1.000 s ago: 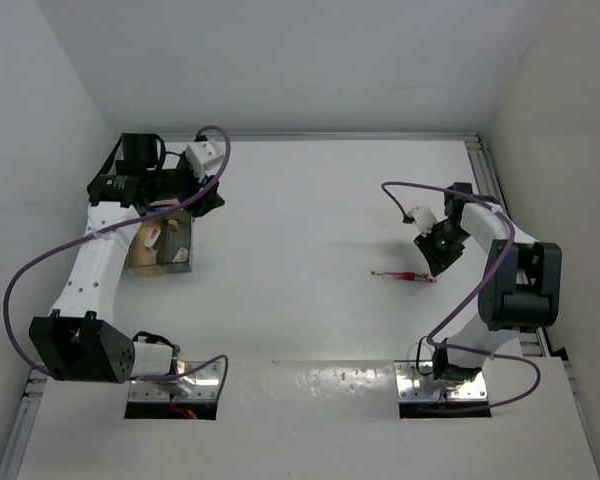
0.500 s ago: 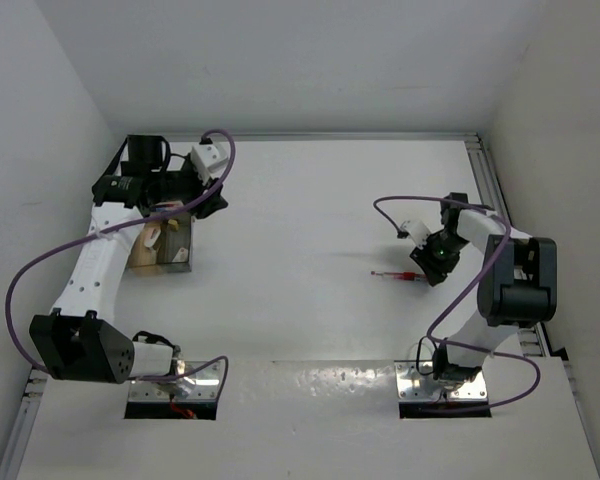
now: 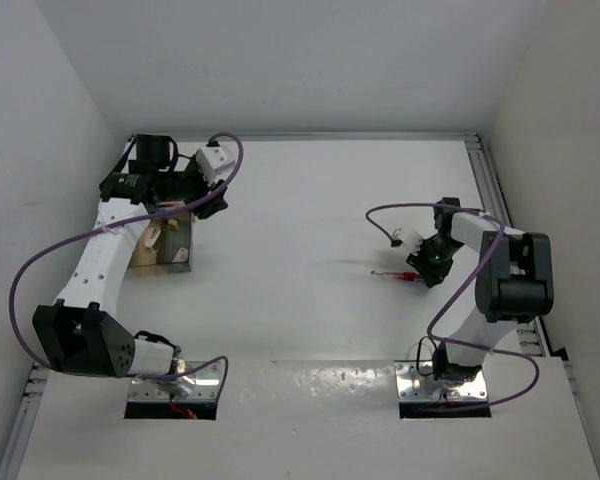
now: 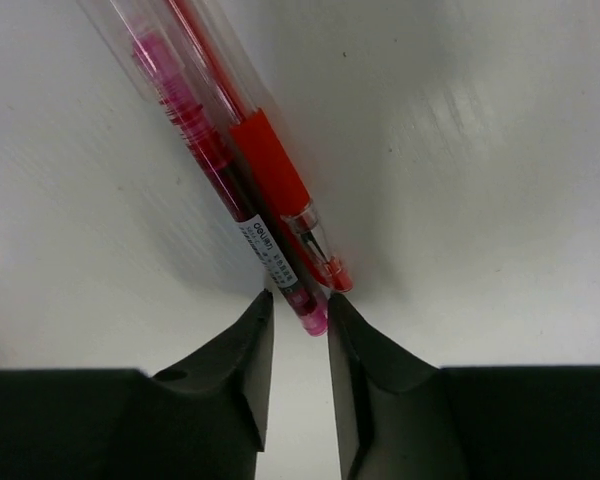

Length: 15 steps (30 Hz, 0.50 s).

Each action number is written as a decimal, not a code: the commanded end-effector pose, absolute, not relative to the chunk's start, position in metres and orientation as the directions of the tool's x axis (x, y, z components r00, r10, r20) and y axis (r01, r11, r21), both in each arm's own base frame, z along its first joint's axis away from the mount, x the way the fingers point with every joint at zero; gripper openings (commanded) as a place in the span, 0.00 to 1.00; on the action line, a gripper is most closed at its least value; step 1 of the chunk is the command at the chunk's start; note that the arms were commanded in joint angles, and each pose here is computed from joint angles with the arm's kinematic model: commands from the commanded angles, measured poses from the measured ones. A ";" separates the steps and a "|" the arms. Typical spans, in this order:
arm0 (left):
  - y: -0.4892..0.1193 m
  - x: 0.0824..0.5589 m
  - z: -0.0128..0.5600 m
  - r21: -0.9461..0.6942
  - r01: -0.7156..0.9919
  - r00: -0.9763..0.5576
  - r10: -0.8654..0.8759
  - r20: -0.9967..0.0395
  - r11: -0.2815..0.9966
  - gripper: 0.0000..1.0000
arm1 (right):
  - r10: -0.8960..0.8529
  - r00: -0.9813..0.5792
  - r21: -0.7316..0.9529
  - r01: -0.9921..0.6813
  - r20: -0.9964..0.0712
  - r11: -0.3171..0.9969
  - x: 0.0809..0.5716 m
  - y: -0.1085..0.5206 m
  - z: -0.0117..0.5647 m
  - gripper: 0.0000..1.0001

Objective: Sort the stationery into containers
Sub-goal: Pick up the pen from the center of the board.

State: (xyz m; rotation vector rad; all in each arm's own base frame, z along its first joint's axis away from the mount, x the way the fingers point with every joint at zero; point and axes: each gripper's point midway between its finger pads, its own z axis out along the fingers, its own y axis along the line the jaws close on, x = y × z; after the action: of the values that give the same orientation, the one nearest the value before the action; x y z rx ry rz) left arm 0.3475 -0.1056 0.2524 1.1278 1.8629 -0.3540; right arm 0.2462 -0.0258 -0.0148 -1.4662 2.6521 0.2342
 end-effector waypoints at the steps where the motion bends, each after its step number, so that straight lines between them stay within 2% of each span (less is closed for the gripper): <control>1: -0.107 0.350 0.264 0.239 0.815 -0.132 0.571 -0.811 0.528 0.57 | -0.864 -0.473 0.113 -0.881 -0.174 0.460 0.237 -0.019 -0.019 0.26; 9: -0.109 0.349 0.269 0.243 0.812 -0.125 0.565 -0.816 0.530 0.57 | -0.914 -0.374 0.106 -0.927 -0.156 0.361 0.200 -0.008 -0.026 0.13; 15: -0.110 0.344 0.264 0.205 0.818 -0.150 0.544 -0.826 0.537 0.55 | -0.961 -0.226 0.065 -0.974 -0.159 0.218 0.189 0.017 -0.024 0.06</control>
State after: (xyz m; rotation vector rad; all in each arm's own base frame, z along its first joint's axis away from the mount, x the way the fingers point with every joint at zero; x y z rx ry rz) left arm 0.3484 -0.1036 0.2518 1.1296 1.8674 -0.3373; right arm 0.2030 0.0013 -0.0166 -1.8151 2.4559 0.1574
